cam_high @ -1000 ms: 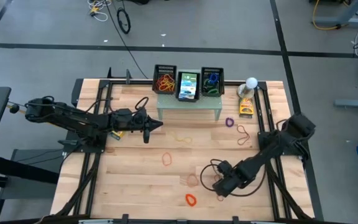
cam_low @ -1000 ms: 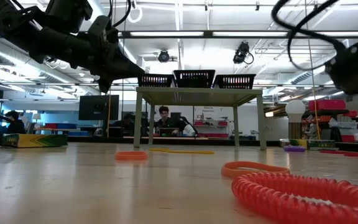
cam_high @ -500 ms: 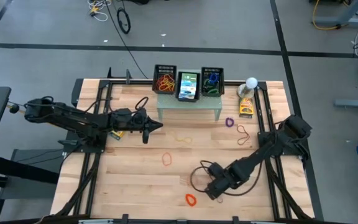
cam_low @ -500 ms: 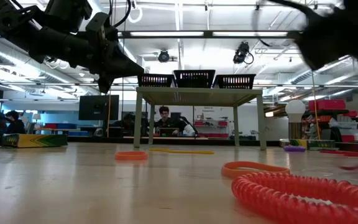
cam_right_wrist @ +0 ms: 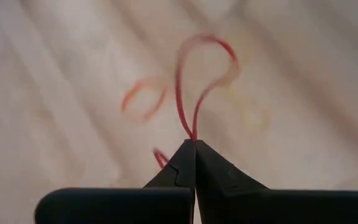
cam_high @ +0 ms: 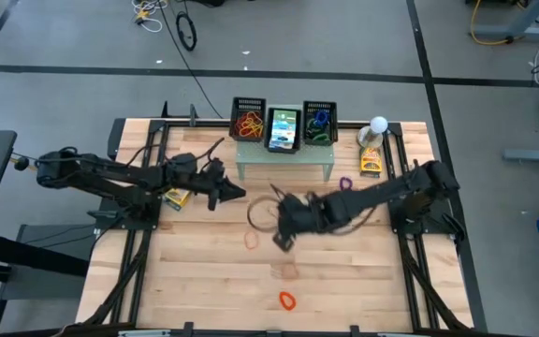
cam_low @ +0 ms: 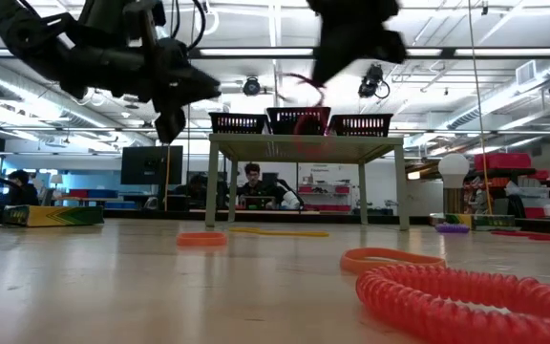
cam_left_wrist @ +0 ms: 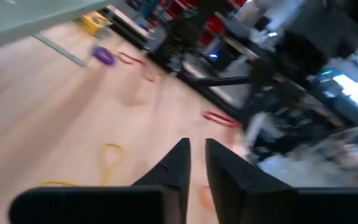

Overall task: Pick & Place Office Desk Supplies
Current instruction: Put the red rubber band into the left black bin on the shelf

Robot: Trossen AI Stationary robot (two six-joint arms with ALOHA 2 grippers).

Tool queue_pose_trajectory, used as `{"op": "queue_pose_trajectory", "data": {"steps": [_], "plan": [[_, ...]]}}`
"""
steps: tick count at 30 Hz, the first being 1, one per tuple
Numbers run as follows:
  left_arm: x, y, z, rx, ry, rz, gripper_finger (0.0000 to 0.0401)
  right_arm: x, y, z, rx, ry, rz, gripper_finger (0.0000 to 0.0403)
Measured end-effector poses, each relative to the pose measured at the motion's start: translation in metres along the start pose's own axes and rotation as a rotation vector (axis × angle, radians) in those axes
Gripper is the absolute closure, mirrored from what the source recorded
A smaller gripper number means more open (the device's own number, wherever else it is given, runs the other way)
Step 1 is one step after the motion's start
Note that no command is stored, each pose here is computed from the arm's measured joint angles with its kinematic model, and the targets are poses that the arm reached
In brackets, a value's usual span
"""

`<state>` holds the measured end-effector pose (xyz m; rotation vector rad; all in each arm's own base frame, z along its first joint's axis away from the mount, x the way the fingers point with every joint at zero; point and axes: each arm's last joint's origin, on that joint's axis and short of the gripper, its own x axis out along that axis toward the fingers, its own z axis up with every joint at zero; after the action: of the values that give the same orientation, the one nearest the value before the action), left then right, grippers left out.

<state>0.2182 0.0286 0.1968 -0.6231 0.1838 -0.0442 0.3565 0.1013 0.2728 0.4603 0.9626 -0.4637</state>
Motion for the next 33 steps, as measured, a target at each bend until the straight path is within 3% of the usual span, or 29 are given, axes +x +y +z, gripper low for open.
{"op": "queue_pose_trajectory", "data": {"steps": [8, 16, 27, 33], "plan": [[0.001, -0.002, 0.029, -0.344, 0.006, -0.118, 0.0247, -0.008, -0.028, 0.063, -0.094, -0.172, -0.055, 0.0402], [0.002, -0.001, 0.039, -0.462, -0.056, -0.089, 0.0165, -0.008, -0.037, 0.085, -0.137, -0.265, -0.041, 0.0402], [0.000, -0.004, 0.049, -0.442, -0.194, -0.100, 0.0189, -0.009, -0.039, 0.099, -0.164, -0.357, -0.014, 0.0403], [0.000, -0.004, 0.049, -0.437, -0.212, -0.083, 0.0236, -0.009, -0.040, 0.102, -0.158, -0.377, -0.009, 0.0403]]}}
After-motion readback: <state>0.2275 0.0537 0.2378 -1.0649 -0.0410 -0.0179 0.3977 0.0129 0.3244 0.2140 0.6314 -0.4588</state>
